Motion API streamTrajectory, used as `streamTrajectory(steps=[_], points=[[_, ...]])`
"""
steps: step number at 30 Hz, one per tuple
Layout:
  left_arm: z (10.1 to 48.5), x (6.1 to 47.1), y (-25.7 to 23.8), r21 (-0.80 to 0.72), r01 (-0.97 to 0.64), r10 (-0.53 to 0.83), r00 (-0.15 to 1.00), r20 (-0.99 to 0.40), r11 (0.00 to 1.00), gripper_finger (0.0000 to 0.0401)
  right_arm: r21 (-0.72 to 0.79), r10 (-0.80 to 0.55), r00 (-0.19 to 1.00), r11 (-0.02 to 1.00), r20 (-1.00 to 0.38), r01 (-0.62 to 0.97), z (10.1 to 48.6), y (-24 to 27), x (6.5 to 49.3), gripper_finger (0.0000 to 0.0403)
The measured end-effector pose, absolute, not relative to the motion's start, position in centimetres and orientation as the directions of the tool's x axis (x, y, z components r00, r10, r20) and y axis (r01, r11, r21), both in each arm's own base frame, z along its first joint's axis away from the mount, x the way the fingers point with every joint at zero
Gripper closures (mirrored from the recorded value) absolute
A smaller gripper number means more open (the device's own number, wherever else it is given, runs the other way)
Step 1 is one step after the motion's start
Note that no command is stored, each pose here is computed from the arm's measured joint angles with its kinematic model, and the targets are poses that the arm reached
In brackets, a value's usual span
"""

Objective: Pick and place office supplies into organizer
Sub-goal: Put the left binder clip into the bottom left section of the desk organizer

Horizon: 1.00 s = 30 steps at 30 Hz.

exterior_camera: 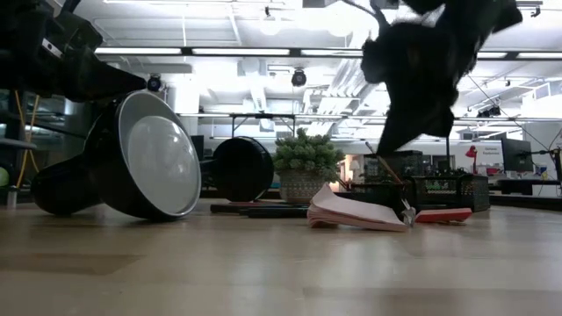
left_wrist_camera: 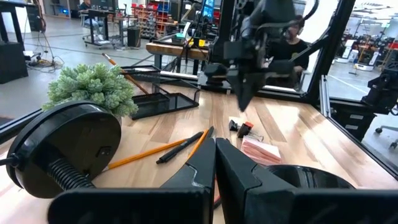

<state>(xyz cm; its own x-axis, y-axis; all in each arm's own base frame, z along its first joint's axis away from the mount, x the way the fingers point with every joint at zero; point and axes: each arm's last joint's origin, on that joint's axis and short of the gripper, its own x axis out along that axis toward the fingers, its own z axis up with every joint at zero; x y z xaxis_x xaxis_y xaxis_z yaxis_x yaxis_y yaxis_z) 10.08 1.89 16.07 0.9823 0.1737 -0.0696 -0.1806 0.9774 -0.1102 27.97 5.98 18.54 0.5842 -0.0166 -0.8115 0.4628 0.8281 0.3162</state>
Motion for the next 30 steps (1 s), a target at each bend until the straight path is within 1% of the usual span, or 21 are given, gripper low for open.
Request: streamTrajectory(steps=[4, 7, 10, 14, 17, 20, 24, 27, 30], points=[[16.1, 10.1, 1.9, -0.11, -0.18, 0.173, 0.982, -0.07, 0.977, 0.04, 0.372, 0.006, 0.573, 0.766, -0.82, 0.524, 20.0, 6.9, 28.3, 0.0399], [16.1, 10.1, 1.9, -0.11, -0.181, 0.174, 0.982, -0.07, 0.977, 0.04, 0.397, 0.013, 0.553, 0.709, -0.833, 0.583, 21.0, 7.7, 28.3, 0.0387], [16.1, 10.1, 1.9, -0.11, -0.181, 0.174, 0.982, -0.07, 0.977, 0.04, 0.414, 0.01, 0.542, 0.658, -0.84, 0.629, 21.3, 8.5, 28.1, 0.0363], [16.1, 10.1, 1.9, -0.11, -0.181, 0.174, 0.982, -0.07, 0.977, 0.04, 0.433, -0.008, 0.53, 0.567, -0.848, 0.701, 20.9, 9.5, 27.8, 0.0319], [16.1, 10.1, 1.9, -0.11, -0.181, 0.174, 0.982, -0.07, 0.977, 0.04, 0.428, -0.02, 0.51, 0.514, -0.86, 0.743, 20.0, 10.1, 28.1, 0.029], [16.1, 10.1, 1.9, -0.11, -0.181, 0.174, 0.982, -0.069, 0.977, 0.04, 0.424, -0.005, 0.481, 0.463, -0.877, 0.778, 18.7, 10.3, 28.6, 0.0272], [16.1, 10.1, 1.9, -0.11, -0.18, 0.173, 0.982, -0.069, 0.977, 0.04, 0.405, 0.012, 0.45, 0.458, -0.893, 0.792, 17.4, 10.7, 29.5, 0.0266], [16.1, 10.1, 1.9, -0.11, -0.18, 0.174, 0.982, -0.069, 0.977, 0.04, 0.392, 0.007, 0.438, 0.457, -0.899, 0.798, 17.4, 11.1, 30.5, 0.0271], [16.1, 10.1, 1.9, -0.11, -0.18, 0.174, 0.982, -0.069, 0.977, 0.04, 0.332, -0.019, 0.381, 0.45, -0.924, 0.829, 17.4, 11.4, 31.2, 0.0279]])
